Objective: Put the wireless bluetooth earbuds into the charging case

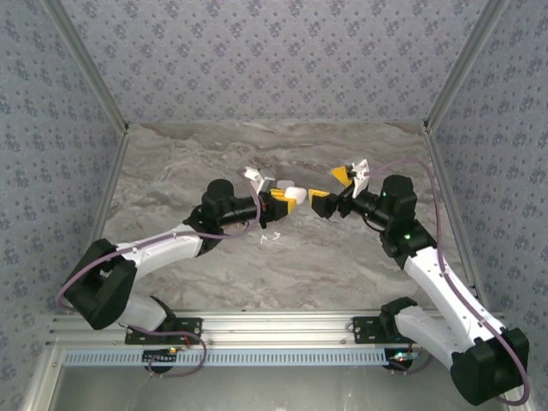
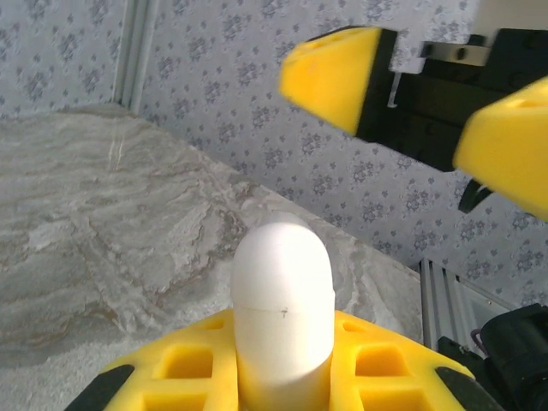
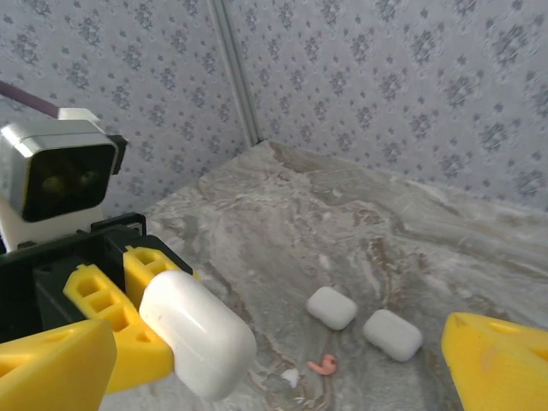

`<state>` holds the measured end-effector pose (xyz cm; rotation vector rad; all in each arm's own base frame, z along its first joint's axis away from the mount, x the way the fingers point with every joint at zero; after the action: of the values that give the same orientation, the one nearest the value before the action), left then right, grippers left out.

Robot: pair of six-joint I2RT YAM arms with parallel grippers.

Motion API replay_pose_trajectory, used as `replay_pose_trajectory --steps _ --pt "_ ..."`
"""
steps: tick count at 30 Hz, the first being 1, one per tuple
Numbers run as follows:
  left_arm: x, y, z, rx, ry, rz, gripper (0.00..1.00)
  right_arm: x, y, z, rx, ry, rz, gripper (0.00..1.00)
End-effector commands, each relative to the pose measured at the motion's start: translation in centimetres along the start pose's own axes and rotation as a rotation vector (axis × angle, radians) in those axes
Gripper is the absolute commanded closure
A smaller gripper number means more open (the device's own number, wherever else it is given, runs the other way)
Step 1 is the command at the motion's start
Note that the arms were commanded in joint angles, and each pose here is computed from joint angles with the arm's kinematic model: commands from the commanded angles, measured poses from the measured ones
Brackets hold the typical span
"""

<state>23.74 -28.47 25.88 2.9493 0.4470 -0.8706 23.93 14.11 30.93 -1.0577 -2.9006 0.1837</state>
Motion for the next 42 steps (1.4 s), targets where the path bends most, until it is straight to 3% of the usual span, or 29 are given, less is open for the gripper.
replay_pose_trajectory --steps 1,15,42 --pt "-1.9 -0.3 -2.0 -0.105 0.139 0.036 0.98 0.8 0.4 -0.6 -0.022 0.042 -0.059 0.00" --pt "-1.9 0.0 -2.1 -0.099 0.127 0.039 1.00 0.7 1.3 1.8 0.037 0.025 -0.034 0.00" --pt "-2.2 0.0 -1.5 -0.051 0.182 0.058 1.00 -1.6 2.6 0.5 0.059 0.030 0.025 0.01"
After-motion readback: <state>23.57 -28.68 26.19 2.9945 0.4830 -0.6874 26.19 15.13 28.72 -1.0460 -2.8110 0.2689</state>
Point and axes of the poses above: each hand's point on the last joint's axis, 136 mm out from that joint toward the fingers, its own y axis out along the fingers, its own x axis along the line the jaws close on, z = x × y, the point moved 7 cm from there along -y, back along the fingers, and after that the axes turned 11 degrees about -y, right-handed, at the moved point
